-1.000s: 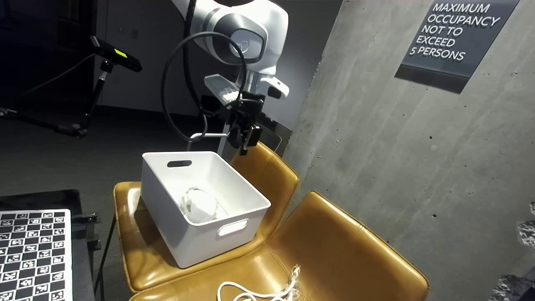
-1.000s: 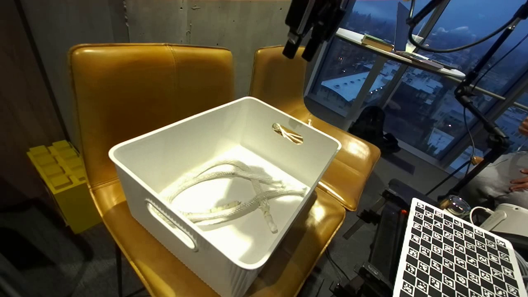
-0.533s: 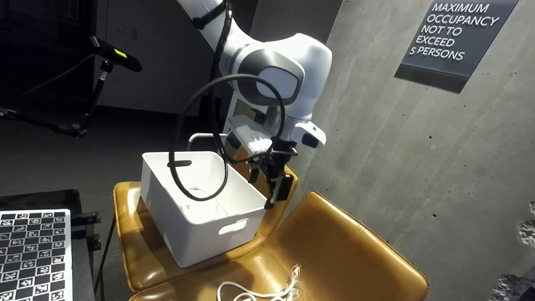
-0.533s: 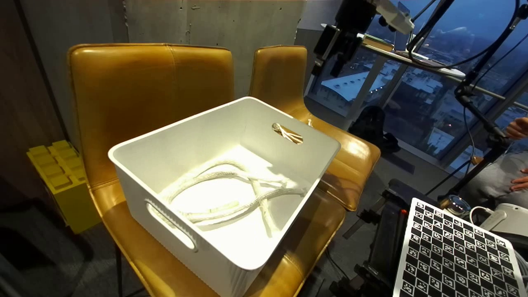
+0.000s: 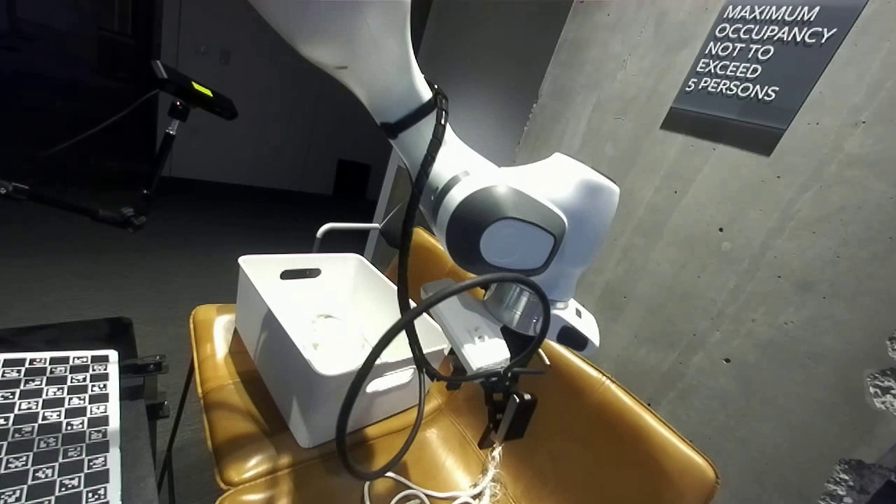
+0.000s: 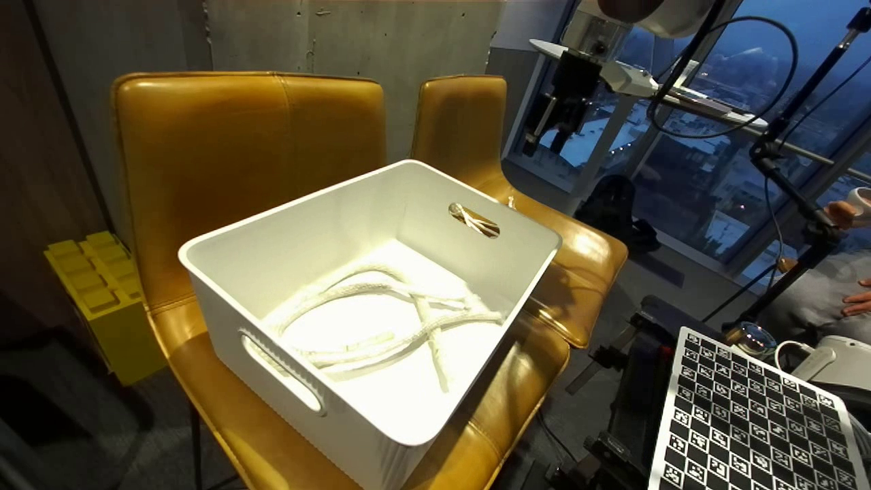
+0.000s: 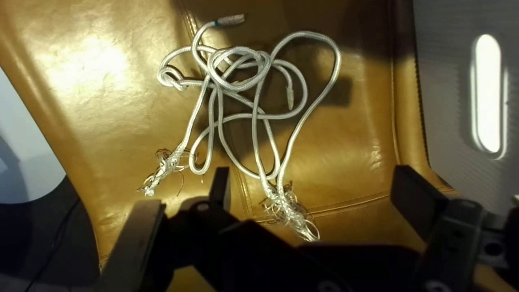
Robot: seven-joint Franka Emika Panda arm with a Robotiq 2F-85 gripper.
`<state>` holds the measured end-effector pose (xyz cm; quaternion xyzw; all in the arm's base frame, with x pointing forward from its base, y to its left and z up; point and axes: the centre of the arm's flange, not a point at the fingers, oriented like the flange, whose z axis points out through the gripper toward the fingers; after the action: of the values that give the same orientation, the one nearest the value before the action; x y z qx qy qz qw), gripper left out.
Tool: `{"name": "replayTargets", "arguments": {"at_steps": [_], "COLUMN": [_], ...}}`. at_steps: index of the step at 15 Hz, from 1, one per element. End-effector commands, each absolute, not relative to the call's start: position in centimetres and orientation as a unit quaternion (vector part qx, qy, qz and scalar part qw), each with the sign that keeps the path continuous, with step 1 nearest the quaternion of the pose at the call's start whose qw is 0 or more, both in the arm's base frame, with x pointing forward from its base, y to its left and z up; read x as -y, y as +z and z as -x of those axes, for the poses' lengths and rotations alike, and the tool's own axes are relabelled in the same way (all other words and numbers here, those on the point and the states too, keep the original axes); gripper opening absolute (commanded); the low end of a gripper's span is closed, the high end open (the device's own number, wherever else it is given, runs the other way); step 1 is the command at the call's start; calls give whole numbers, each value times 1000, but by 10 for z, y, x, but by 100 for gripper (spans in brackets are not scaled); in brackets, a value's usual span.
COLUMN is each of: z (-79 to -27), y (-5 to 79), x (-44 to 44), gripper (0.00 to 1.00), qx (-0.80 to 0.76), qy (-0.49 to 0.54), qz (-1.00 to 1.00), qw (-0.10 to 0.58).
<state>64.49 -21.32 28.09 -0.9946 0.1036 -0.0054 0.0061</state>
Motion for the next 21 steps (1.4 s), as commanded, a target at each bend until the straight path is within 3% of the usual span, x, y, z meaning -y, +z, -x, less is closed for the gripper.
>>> {"name": "replayTargets", "arguments": {"at_steps": [1,21], "z": [-675,-714], "y": [260,112], "x": [231,303], "gripper": [100,98], "qx": [-104,-161], "qy": [-5,29], "qz": [994,984], "qw": [-8,-70]}}
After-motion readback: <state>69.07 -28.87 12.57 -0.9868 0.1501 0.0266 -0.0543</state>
